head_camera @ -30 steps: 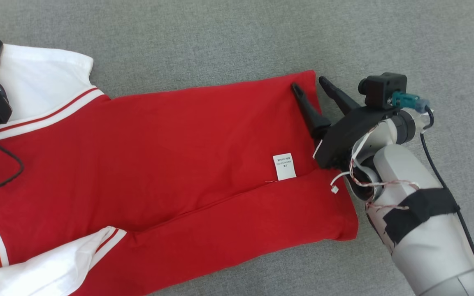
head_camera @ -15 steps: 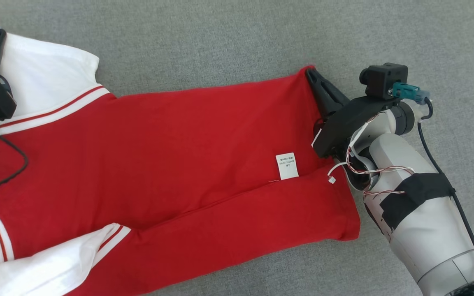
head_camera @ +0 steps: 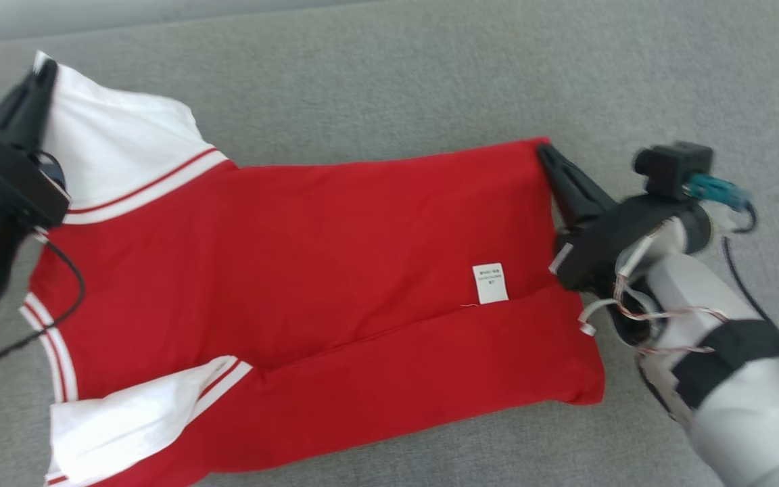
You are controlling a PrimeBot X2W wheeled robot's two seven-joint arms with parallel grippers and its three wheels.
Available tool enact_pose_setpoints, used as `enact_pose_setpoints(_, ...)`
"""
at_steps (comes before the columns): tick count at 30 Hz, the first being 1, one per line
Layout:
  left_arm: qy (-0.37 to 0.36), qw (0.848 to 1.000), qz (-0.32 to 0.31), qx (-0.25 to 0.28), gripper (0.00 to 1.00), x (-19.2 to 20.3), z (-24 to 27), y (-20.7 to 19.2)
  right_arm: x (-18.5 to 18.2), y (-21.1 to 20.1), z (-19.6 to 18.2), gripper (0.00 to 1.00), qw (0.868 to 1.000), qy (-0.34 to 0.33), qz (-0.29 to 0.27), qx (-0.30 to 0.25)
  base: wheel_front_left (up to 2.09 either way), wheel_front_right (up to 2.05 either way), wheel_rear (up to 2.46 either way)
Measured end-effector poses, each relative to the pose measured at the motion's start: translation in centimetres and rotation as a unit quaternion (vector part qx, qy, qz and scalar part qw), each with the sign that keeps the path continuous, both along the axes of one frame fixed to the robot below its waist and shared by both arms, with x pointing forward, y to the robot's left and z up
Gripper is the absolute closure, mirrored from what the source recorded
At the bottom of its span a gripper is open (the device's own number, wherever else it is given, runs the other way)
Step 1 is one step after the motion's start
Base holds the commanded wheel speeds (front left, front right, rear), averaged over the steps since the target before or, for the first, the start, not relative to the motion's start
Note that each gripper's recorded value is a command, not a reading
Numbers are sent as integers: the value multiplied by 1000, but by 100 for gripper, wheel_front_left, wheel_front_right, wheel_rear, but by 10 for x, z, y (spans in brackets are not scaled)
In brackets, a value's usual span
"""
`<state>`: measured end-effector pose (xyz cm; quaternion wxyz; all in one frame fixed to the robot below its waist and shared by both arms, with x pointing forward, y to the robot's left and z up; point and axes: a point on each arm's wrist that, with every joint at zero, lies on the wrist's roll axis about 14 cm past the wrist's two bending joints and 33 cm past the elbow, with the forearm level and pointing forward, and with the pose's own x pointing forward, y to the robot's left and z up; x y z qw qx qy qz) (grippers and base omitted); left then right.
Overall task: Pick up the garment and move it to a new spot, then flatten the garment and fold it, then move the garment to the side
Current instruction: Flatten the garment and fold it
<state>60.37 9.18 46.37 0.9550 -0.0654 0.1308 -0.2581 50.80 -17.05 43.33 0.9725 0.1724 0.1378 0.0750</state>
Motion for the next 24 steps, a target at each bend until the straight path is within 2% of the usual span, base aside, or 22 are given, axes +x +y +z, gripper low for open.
enact_pose_setpoints(13,-25,995,-27,-93,100,-68,48,2,-35,1,-5,100,999,27,40,8,0,0,0)
enact_pose_setpoints(19,-23,994,-16,-104,100,-99,51,20,-45,0,-6,100,998,34,47,11,0,0,0)
enact_pose_setpoints(24,-18,992,-20,-123,100,-129,52,18,-55,-2,-6,100,998,39,49,13,0,0,0)
